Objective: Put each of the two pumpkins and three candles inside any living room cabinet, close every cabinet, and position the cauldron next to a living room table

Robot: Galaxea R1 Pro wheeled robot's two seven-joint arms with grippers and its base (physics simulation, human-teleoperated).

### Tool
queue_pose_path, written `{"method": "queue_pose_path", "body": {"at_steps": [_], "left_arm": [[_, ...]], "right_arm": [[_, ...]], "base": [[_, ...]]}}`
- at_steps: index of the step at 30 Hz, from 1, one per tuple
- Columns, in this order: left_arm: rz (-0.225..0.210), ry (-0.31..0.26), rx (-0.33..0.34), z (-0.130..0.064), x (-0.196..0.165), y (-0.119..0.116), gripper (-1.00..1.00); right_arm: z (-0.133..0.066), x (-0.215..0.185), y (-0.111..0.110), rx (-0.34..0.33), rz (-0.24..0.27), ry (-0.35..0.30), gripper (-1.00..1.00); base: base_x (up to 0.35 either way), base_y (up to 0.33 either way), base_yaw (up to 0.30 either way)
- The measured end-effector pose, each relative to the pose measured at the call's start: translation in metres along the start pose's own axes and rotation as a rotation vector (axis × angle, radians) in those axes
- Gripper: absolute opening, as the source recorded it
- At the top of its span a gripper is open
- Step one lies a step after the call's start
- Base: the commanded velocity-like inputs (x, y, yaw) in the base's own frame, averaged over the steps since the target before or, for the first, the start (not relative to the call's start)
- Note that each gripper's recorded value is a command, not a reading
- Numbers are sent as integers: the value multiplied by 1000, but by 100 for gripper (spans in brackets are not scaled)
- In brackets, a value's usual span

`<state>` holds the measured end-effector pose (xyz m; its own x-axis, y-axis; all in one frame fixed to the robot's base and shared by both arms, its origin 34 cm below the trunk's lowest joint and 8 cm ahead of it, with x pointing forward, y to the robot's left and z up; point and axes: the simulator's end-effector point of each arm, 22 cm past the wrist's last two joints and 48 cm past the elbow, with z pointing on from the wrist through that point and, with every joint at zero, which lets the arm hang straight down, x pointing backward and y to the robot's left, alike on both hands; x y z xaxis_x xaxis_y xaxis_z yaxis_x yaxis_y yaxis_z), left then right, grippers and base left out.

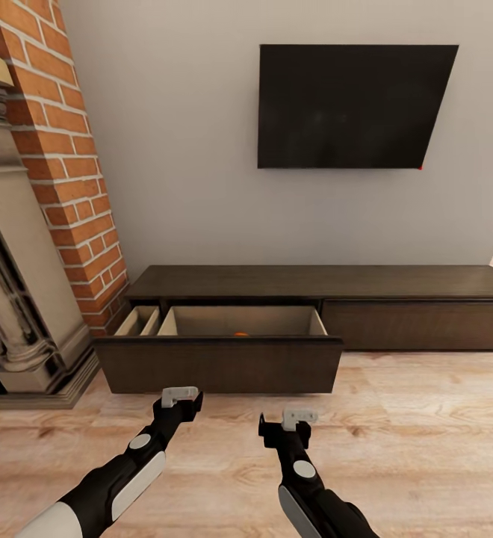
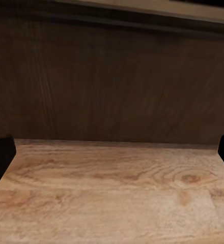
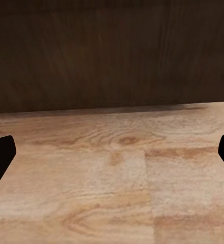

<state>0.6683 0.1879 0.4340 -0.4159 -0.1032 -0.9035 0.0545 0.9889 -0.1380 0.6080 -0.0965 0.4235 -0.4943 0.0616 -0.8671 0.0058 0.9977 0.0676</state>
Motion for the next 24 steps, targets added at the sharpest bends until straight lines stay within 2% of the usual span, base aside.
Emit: {"method": "queue_pose_path", "body": {"at_steps": [7,15,24], "left_arm": [[6,-26,1,-5,-15,-1,100],[6,-24,-4,-5,-13,1,100],[8,-22,-7,-5,-12,3,100]], "right_arm": [[-6,-14,1,-2,3,-26,100],[-5,-13,0,-1,12,-21,100],[-5,-13,0,-1,14,-20,100]], "base": [[0,0,0],[-11,0,0],[-227,0,0]]}}
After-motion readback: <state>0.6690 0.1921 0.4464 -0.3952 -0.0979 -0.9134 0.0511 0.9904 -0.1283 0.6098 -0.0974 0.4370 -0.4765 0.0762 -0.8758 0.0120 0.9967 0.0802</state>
